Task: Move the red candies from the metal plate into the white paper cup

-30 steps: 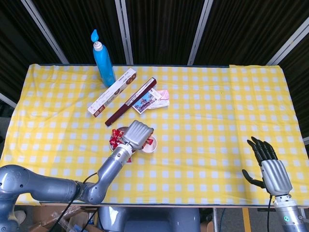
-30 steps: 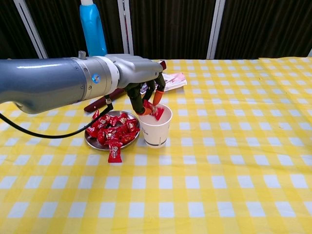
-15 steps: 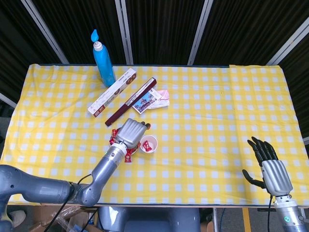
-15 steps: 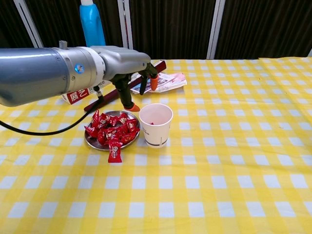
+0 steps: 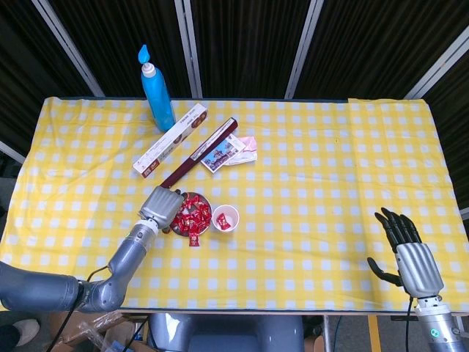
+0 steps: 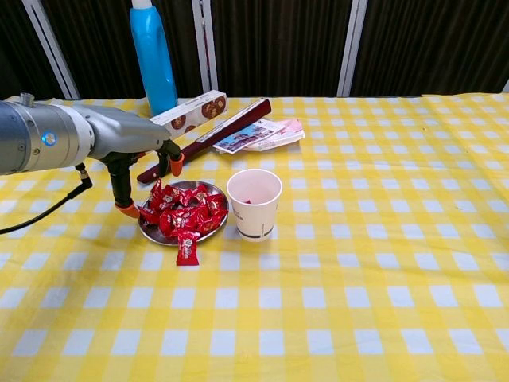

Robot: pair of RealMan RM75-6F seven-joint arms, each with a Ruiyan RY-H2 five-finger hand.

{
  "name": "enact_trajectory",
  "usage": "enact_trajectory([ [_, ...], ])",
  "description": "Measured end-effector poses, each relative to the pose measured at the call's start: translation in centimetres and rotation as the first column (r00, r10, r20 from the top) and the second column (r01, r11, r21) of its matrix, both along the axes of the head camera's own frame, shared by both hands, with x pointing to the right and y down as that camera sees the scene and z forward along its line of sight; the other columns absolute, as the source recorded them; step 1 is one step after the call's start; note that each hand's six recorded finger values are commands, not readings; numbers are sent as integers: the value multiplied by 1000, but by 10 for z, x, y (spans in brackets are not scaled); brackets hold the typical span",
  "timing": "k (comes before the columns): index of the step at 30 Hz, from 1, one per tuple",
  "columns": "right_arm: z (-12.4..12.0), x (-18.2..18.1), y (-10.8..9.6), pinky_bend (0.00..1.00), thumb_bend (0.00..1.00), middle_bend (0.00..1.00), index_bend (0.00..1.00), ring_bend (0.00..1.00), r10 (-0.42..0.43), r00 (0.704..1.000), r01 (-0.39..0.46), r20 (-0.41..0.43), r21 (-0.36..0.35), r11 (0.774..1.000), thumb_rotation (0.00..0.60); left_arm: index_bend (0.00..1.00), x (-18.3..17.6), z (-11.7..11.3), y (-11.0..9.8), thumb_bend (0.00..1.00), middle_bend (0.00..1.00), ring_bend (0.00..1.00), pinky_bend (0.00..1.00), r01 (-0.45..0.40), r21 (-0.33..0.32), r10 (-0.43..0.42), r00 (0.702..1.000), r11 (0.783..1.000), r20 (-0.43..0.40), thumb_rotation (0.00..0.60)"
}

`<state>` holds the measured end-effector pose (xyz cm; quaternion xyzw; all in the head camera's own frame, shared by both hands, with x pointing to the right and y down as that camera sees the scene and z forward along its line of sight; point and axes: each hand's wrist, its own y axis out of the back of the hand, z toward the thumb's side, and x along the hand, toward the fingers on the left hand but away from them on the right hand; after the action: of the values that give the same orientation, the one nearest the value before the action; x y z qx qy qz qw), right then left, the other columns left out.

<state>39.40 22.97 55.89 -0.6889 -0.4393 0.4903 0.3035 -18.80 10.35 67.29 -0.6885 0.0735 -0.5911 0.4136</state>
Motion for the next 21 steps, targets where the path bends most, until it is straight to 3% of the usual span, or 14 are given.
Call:
enact_trajectory([
  [8, 0, 0, -1, 0, 388, 0, 0, 0, 4, 1000, -4, 4, -3, 1000, 600, 225, 10, 15, 3, 174, 178, 864, 932, -133, 33, 134, 991, 991, -19, 600],
  [21, 0, 2, -2, 0, 387, 0, 0, 0, 10, 1000, -10, 9, -4, 1000, 600, 200, 35, 33, 14, 173, 143, 864, 932, -222, 22, 223, 969, 975, -101, 600],
])
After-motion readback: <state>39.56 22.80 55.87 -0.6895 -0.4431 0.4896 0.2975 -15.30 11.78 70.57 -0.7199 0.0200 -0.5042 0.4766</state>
